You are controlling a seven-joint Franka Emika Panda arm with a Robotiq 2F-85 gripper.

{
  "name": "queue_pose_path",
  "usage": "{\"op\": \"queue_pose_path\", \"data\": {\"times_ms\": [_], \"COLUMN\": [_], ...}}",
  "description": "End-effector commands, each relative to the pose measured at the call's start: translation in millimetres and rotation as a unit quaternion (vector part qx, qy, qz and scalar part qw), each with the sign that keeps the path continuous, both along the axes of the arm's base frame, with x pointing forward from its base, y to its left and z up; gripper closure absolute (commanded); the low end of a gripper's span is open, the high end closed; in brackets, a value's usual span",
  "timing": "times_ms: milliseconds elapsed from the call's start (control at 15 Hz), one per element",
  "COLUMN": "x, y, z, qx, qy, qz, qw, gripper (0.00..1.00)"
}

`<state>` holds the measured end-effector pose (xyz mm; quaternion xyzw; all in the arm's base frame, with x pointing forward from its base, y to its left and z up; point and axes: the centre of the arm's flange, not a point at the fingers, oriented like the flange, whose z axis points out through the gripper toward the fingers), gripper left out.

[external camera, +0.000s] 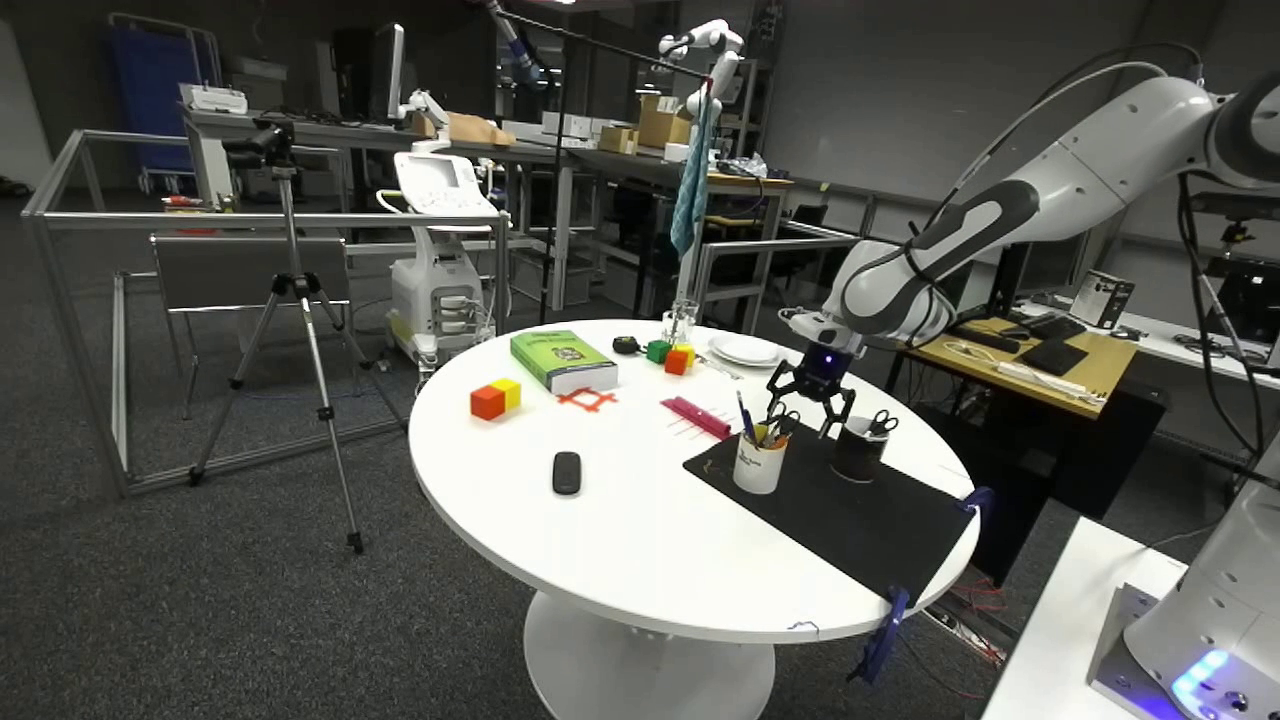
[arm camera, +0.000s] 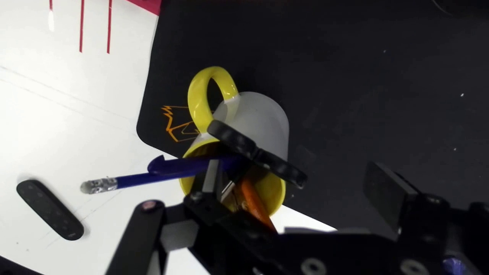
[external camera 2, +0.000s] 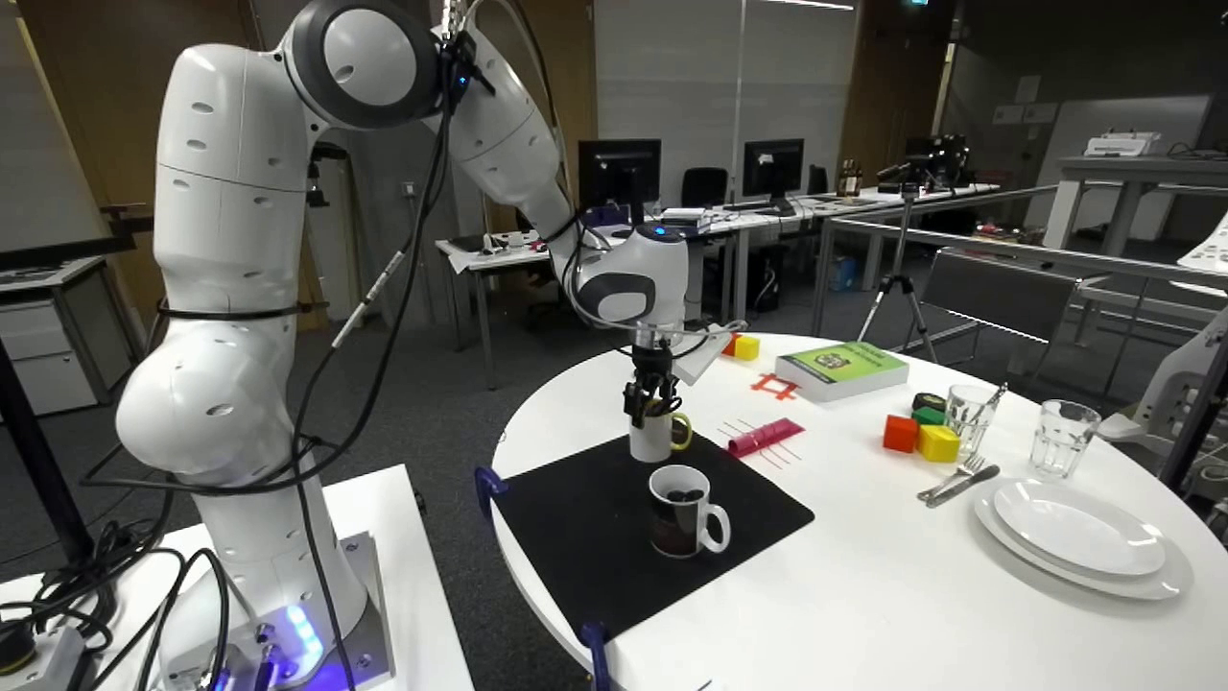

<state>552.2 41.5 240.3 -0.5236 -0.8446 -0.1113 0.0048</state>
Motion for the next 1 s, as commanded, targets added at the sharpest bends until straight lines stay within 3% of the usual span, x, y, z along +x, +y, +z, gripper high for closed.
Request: {"op": "queue_pose_path", "data": {"times_ms": [0, 333, 400, 933], "x": [11.4, 19.0, 20.0, 26.9], "y": [-7.3, -9.4, -9.5, -6.8], "z": [-2.7, -1.3, 0.1, 6.2], "qx": [0.006, 0.005, 0.005, 0.006], "qy": [-0.015, -0.029, -0.031, -0.03], "qz": [0.019, 0.033, 0.034, 0.032], "qw": [0.9997, 0.999, 0.9989, 0.999], "gripper": [0.0, 0.0, 0.04, 0.66]}}
